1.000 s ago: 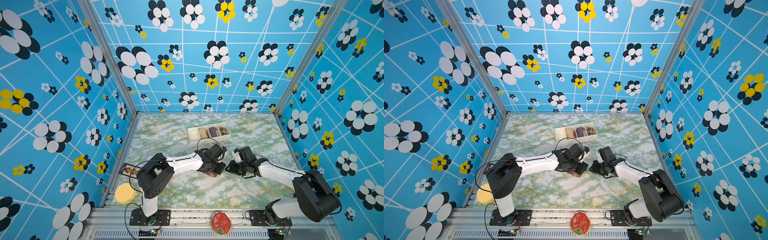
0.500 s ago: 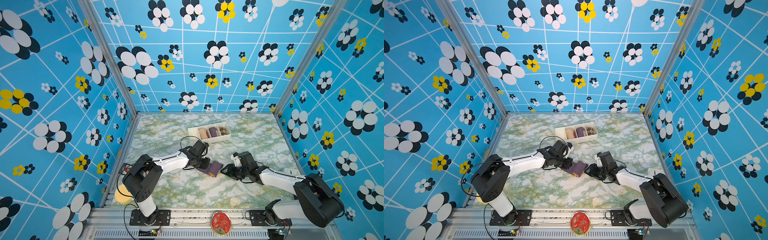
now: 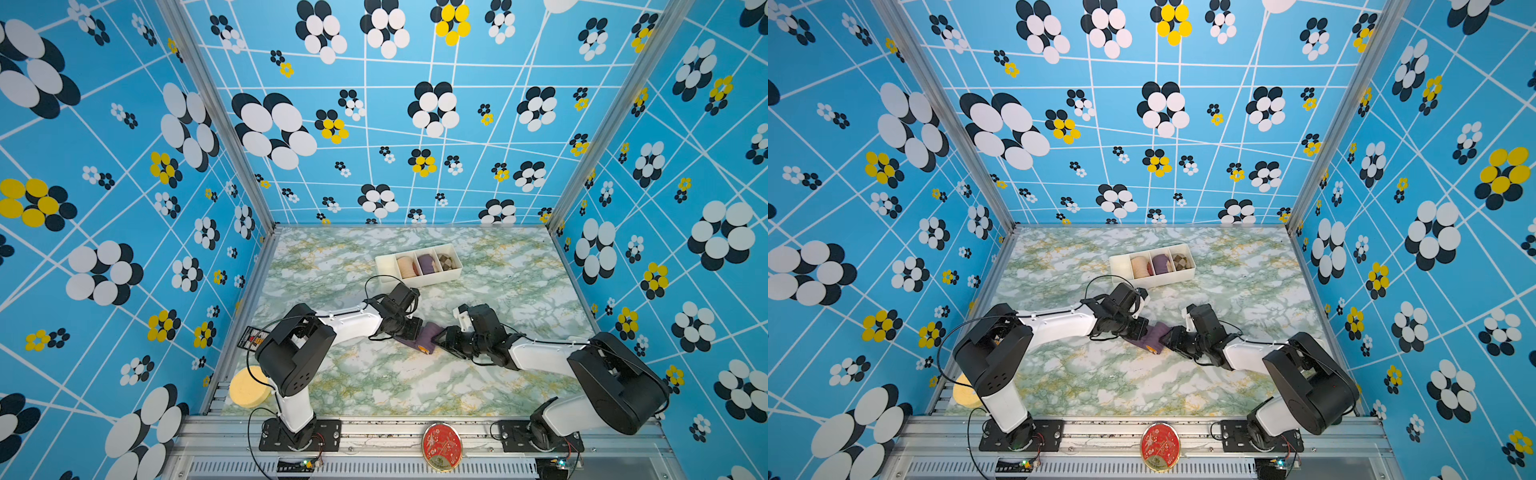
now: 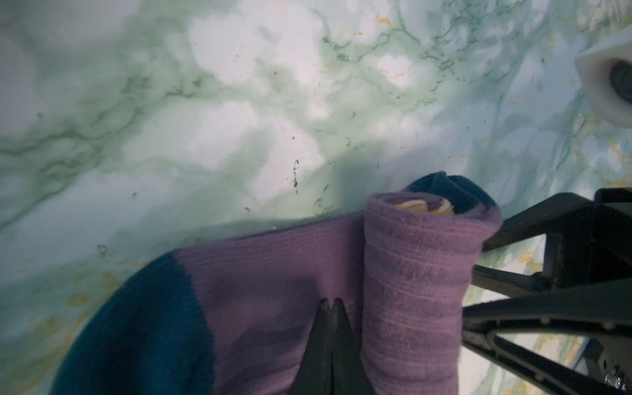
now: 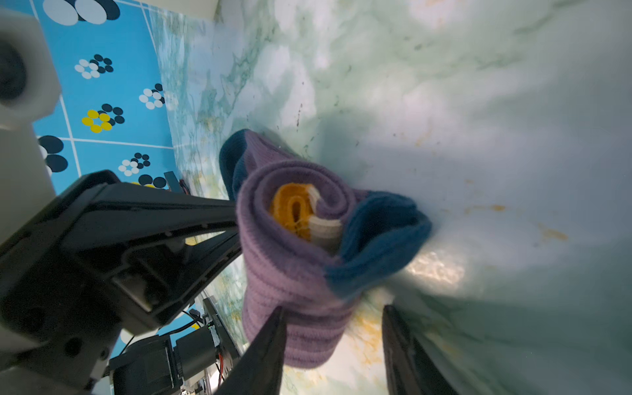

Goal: Roll the socks
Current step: 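Regrasp the sock roll with the right gripper beside the left gripper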

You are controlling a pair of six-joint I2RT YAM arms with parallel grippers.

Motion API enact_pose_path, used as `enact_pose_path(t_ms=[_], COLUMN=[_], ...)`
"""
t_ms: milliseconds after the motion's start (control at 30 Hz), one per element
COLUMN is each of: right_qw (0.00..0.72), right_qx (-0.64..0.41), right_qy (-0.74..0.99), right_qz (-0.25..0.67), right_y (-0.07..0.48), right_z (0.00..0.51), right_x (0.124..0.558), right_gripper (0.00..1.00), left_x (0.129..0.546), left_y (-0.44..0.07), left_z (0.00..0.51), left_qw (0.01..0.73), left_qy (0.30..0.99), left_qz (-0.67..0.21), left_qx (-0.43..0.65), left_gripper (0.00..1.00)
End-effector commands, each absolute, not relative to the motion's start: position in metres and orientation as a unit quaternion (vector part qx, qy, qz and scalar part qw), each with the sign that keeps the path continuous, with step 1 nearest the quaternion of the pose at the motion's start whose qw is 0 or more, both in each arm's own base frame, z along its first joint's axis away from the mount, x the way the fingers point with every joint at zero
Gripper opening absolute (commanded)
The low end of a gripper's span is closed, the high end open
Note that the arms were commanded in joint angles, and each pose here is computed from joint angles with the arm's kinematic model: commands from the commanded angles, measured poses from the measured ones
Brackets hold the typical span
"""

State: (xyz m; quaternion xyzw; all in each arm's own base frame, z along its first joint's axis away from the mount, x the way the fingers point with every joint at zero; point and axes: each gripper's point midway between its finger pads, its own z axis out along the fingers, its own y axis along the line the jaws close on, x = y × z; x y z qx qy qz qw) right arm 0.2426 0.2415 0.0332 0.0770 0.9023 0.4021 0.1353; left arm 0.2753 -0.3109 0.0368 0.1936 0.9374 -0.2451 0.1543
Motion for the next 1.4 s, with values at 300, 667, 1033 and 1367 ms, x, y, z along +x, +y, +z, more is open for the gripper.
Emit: enact_pose_path(t_ms=[300,667,1033,1367], right_qw=[0.141,0.149,0.146,0.158], right_qx=[0.076,0.069,0.06,0.058], right_qy=[0.911,0.921,0.942,0.948], right_qz=[0.38,0.354,0.296,0.27], right_y=[0.238,0.23,0.213,0.203], right_z=[0.029,0.033,0.03,0.035], right_x=[0.243,0.242,0.238,0.238], right_gripper=[0.48,0.48,0.46,0.38], left_x=[0.273,0.26,0.262,0.261], left_y=[-0.329,-0.348,-0.344,-0.336], left_z=[0.1,0.076,0.045,0.019], left_qw=[0.209,0.162,0.132,0.106], left_qy=[0.905,0.907,0.923,0.936], left_qz=[-0.305,-0.315,-0.284,-0.252], left_qx=[0.21,0.227,0.225,0.221], left_gripper=[0.0,0.0,0.0,0.0])
